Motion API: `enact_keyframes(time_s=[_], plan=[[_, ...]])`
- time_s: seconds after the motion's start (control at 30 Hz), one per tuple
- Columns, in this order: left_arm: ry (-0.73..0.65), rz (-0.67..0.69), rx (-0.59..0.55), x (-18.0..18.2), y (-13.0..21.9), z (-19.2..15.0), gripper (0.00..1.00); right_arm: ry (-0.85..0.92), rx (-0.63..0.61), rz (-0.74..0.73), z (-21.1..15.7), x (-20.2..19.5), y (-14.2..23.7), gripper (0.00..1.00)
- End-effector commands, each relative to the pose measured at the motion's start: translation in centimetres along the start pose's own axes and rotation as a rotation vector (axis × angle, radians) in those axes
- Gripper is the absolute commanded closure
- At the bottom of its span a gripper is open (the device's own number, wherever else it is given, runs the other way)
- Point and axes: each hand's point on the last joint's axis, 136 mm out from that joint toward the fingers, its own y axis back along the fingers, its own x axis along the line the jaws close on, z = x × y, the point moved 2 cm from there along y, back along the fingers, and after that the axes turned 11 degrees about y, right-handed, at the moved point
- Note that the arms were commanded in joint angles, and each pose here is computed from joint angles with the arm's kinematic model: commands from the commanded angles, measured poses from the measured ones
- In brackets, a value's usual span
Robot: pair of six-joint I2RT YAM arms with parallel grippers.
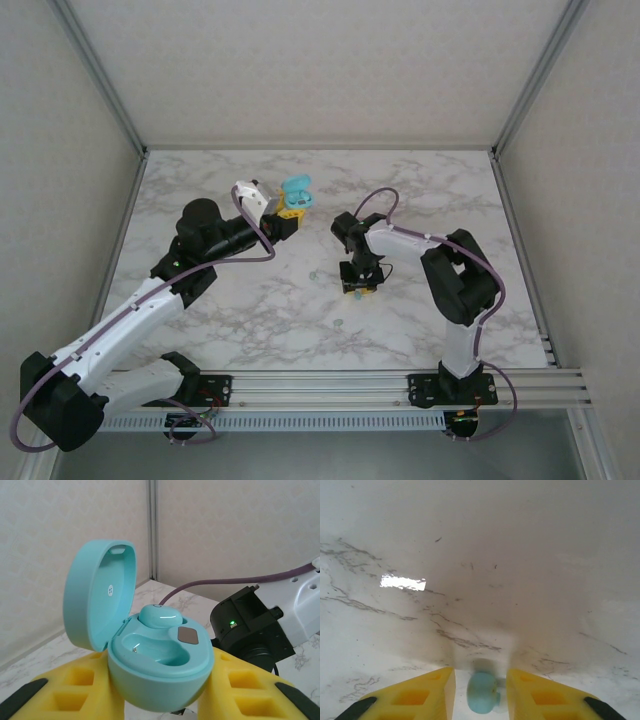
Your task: Insert the wireless bluetooth earbuds into the charging case
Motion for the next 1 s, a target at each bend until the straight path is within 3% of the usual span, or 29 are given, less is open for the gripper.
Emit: enact_keyframes(time_s=[0.0,0.47,0.7,0.8,0.97], plan=[[-0.020,-0.001,-0.024,-0.5,0.6,0.6,0.72,0.030,0.025,-0.041,-0.1,-0.1,-0.2,0.68],[-0.014,-0.003,-0.022,-0.5,0.5,0.6,0.72,0.035,0.039,-0.057,-0.4,-0.3,-0.4,0.77],[-0.016,0.002,-0.023,-0.4,0.5,0.6,0.72,0.022,-0.051,-0.025,-0.1,0.0,2.4,0.84],[-0.020,0.006,-0.023,-0.4,0.5,0.6,0.72,-0.008,-0.133,0.073,0.2,0.7,5.1,0.84],[-0.025,0.021,-0.016,0.0,0.2,0.3,0.72,-0.044,-0.357,0.392,1.0,2.7,13.2,0.84]])
